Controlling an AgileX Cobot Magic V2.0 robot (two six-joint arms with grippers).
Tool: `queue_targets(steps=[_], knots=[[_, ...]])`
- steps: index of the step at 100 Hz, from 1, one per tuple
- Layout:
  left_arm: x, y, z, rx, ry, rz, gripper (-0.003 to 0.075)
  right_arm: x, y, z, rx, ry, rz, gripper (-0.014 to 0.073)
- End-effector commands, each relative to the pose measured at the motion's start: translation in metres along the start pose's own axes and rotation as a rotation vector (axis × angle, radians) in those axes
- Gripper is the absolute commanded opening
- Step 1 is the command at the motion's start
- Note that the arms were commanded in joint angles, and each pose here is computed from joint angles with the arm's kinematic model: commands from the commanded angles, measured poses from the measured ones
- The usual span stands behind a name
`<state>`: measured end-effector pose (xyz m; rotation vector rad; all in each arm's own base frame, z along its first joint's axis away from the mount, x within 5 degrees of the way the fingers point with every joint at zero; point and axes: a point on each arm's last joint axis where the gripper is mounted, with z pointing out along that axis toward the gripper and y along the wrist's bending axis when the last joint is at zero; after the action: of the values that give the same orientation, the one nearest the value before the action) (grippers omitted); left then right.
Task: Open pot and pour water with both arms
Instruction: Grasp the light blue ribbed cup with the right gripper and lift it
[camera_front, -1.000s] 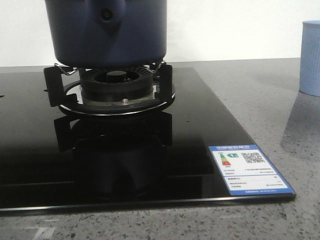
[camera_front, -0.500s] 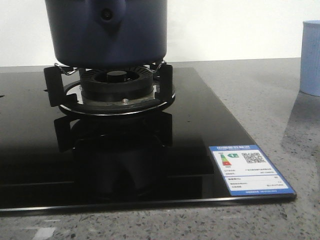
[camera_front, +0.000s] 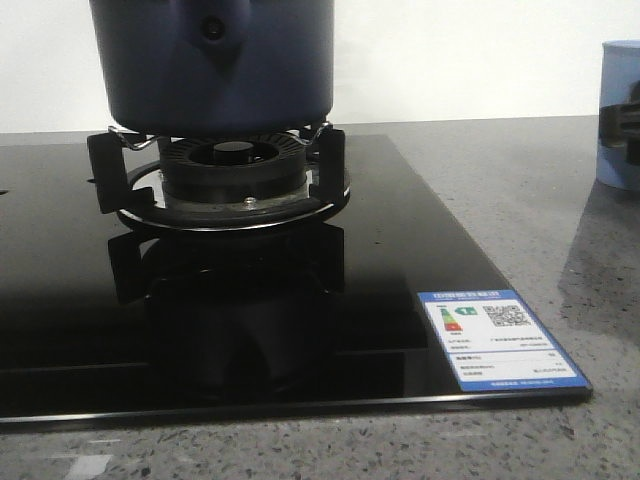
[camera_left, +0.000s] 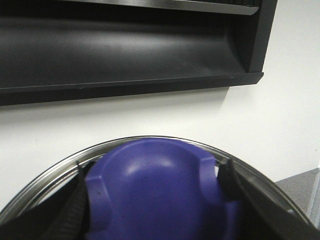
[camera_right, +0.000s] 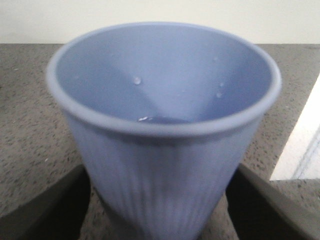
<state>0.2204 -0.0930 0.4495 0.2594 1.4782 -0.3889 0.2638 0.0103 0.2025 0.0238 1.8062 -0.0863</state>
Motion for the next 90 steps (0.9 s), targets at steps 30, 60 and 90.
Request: queue_targets(steps=[30,60,90], knots=[[-0.026,0.003,-0.011,-0.041,-0.134,-0.005,0.0398,-0.022,0.000,0.037,0.061,-0.174,0.005,0.0507],[-0.026,0.003,-0.011,-0.041,-0.134,-0.005,0.0398,-0.026,-0.019,0.046,0.129,-0.193,0.017,0.0507],[-0.026,0.003,-0.011,-0.041,-0.134,-0.005,0.0398,-0.026,-0.022,0.045,0.153,-0.197,0.036,0.0507]])
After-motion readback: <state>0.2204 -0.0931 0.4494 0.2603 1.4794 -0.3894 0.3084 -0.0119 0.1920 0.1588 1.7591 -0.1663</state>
